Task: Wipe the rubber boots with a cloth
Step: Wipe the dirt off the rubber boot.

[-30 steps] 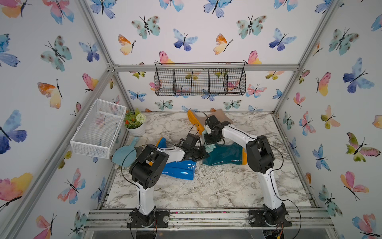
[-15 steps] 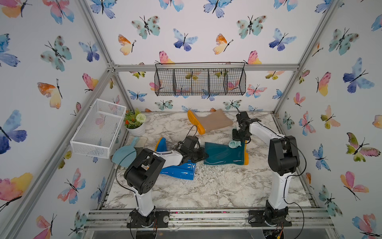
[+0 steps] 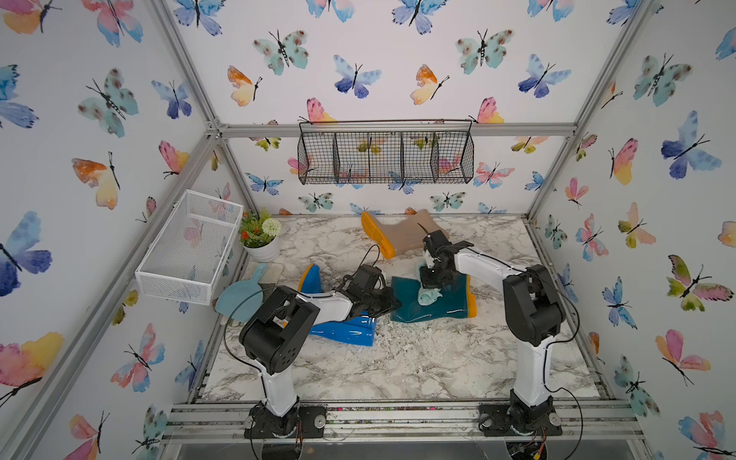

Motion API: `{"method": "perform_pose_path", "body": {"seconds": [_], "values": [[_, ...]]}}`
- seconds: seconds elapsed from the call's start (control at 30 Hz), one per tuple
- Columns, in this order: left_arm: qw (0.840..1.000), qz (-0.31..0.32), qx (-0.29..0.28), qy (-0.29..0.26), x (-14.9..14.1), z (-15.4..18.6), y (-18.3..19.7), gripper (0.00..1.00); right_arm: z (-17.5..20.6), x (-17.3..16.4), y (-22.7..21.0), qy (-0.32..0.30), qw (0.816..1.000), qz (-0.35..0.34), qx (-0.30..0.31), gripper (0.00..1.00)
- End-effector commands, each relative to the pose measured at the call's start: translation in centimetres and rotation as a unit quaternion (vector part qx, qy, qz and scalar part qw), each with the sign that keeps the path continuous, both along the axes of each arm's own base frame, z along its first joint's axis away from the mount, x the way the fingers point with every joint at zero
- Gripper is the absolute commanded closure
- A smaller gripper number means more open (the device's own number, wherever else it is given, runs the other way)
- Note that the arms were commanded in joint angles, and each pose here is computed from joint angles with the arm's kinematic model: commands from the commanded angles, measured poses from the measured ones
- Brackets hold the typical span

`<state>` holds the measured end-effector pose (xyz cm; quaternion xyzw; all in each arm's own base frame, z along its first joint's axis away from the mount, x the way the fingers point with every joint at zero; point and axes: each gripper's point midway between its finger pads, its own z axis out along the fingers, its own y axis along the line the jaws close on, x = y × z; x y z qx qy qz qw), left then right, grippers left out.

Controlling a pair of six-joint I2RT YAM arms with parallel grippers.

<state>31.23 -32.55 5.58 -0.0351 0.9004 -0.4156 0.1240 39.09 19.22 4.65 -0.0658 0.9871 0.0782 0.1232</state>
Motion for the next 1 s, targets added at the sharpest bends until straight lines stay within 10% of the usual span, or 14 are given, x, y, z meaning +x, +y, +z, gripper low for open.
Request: {"method": "perform_pose_path", "body": {"seconds": [0.0, 0.3, 0.67, 0.97], "values": [[1.000, -0.003, -0.013, -0.004, 0.4, 0.5, -0.8, 1.00, 0.1, -0.7, -3.2, 0.007, 0.999, -0.025, -0.020, 0.98], [1.000, -0.006, -0.009, -0.004, 1.0, 0.5, -1.2, 1.00, 0.7, -2.2, 9.4, 0.001, 0.995, 0.071, 0.069, 0.98], [1.000, -0.001, 0.001, -0.006, 0.4, -0.2, -0.4, 1.00, 0.4, -2.8, -4.2, -0.018, 0.999, -0.031, -0.030, 0.98], [1.000, 0.006, -0.010, -0.002, -0.6, 0.5, 0.2, 1.00, 0.6, -4.6, 7.4, -0.020, 0.997, 0.051, 0.050, 0.98]]}}
